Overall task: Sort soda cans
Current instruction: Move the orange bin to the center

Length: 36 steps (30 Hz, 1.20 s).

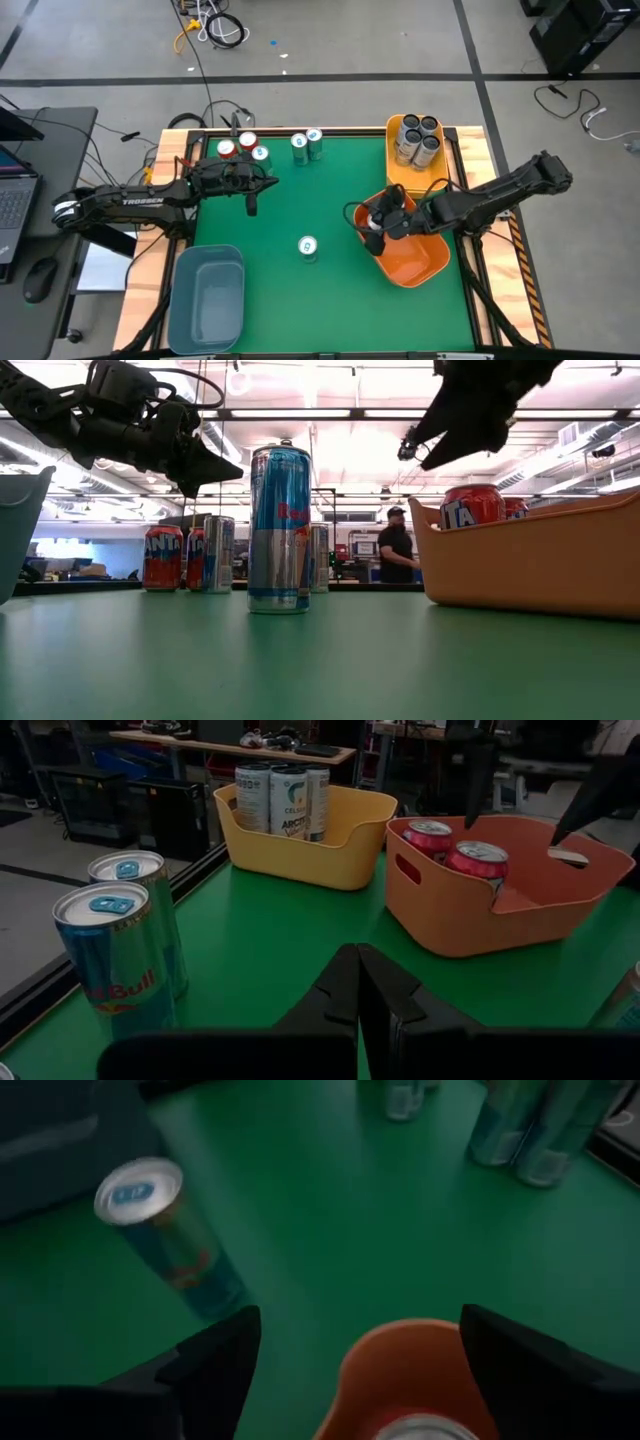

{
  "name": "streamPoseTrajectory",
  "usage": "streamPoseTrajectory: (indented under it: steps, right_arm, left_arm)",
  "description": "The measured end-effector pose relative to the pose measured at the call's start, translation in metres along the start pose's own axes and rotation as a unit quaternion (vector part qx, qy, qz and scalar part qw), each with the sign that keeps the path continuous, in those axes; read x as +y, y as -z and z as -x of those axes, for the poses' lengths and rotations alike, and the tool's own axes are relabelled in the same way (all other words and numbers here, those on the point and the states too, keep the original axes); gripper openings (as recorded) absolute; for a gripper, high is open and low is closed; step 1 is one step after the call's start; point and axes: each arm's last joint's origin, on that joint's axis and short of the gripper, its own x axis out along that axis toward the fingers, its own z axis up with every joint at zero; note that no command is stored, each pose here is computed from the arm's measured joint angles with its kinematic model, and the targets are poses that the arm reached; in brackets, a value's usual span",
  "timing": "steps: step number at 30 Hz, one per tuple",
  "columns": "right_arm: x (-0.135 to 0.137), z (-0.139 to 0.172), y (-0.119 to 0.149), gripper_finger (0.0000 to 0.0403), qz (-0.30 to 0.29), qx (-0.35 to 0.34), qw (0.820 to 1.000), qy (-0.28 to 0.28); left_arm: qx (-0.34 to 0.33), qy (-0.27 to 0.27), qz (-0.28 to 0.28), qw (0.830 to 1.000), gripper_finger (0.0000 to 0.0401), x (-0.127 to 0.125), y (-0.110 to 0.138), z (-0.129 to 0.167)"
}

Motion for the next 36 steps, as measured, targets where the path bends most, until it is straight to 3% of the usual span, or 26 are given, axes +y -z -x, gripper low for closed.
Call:
streamPoseTrajectory:
  steps: [6, 12, 16, 27, 31, 36]
  right_arm:
    - [0.008, 0.021, -0.013, 0.0242, 0.007, 0.062, 0.998, -0.026]
    - [0.017, 0.043, -0.007, 0.0100, 0.016, 0.152, 0.986, -0.058]
    - [0.019, 0.054, 0.005, 0.0014, -0.020, 0.244, 0.967, -0.073]
    - [0.028, 0.078, 0.033, 0.0003, -0.108, 0.397, 0.910, -0.055]
    - [0.029, 0.087, 0.042, 0.0001, -0.136, 0.445, 0.885, -0.029]
    - [0.024, 0.095, 0.051, 0.0000, -0.139, 0.472, 0.870, 0.029]
  left_arm:
    - [0.000, 0.000, 0.000, 1.000, 0.0002, 0.000, 0.000, 0.000]
    - [0.000, 0.000, 0.000, 1.000, 0.0002, 0.000, 0.000, 0.000]
    - [0.000, 0.000, 0.002, 1.000, 0.0002, 0.000, 0.000, 0.000]
    - [0.000, 0.000, 0.004, 1.000, 0.0002, 0.000, 0.000, 0.000]
    - [0.000, 0.000, 0.004, 1.000, 0.0002, 0.000, 0.000, 0.000]
    - [0.000, 0.000, 0.004, 1.000, 0.0002, 0.000, 0.000, 0.000]
